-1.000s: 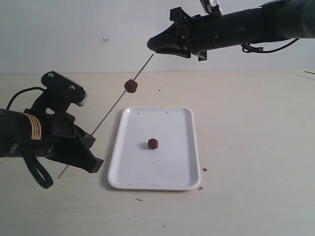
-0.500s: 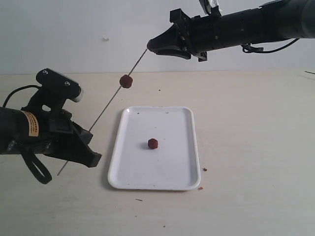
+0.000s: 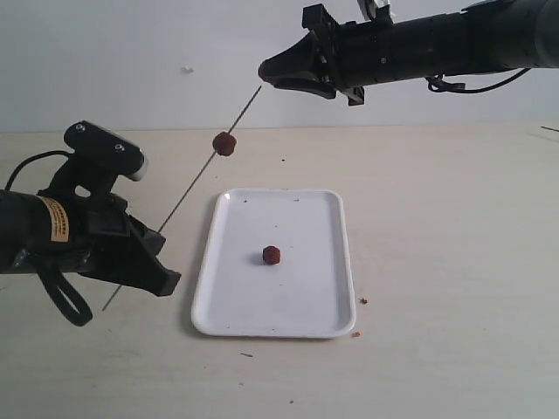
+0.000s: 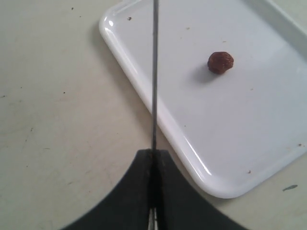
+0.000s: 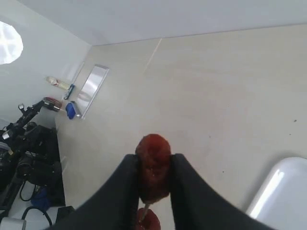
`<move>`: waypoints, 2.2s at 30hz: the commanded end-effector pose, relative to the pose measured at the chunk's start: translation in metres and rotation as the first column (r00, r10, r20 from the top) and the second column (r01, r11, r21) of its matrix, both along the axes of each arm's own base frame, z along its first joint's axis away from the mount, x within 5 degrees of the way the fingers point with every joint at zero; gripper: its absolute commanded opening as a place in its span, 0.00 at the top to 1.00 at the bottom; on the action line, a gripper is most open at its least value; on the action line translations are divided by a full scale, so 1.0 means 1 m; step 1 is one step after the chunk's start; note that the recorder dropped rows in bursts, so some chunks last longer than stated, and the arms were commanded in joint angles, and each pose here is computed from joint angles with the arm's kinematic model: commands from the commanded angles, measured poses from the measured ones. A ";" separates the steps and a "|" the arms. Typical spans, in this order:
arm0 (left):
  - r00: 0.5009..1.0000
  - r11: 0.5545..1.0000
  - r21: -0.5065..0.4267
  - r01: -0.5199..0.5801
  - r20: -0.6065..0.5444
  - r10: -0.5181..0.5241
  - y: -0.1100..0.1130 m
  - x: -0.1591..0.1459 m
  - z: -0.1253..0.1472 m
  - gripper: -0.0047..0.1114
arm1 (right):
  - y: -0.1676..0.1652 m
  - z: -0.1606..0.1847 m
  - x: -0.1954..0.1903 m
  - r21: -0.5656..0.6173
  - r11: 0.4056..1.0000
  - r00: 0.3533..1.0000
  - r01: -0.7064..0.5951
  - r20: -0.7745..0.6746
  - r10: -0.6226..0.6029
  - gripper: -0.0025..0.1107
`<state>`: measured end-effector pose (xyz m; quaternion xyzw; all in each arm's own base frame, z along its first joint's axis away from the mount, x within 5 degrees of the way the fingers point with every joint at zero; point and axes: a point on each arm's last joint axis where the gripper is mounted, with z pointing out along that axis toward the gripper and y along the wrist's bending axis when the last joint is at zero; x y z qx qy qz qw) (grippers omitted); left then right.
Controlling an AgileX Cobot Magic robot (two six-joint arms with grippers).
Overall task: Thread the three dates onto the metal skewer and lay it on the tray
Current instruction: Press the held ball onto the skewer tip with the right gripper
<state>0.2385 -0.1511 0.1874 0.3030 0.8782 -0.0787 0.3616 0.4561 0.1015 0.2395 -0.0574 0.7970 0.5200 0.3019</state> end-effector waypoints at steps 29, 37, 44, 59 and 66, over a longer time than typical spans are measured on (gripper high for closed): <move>1.000 1.000 -0.028 -0.009 0.016 0.009 0.000 0.001 0.003 0.96 | -0.001 0.004 -0.001 -0.051 0.998 0.998 -0.024 0.065 0.027 0.77; 1.000 1.000 -0.029 -0.008 0.018 0.009 0.000 0.001 0.003 0.96 | -0.001 0.004 -0.001 -0.049 0.999 0.998 -0.018 0.066 0.022 0.77; 1.000 1.000 -0.024 -0.009 0.012 0.010 0.000 0.000 0.002 0.96 | -0.002 0.005 0.002 -0.034 0.999 0.998 0.019 0.067 -0.016 0.77; 1.000 1.000 -0.027 -0.009 0.015 0.009 0.000 0.001 0.003 0.96 | 0.000 0.006 0.000 -0.018 1.000 0.998 -0.012 0.064 0.013 0.77; 1.000 1.000 -0.027 -0.009 0.015 0.009 0.000 0.001 0.003 0.96 | 0.007 0.006 -0.002 -0.025 0.999 0.997 -0.029 0.064 0.031 0.77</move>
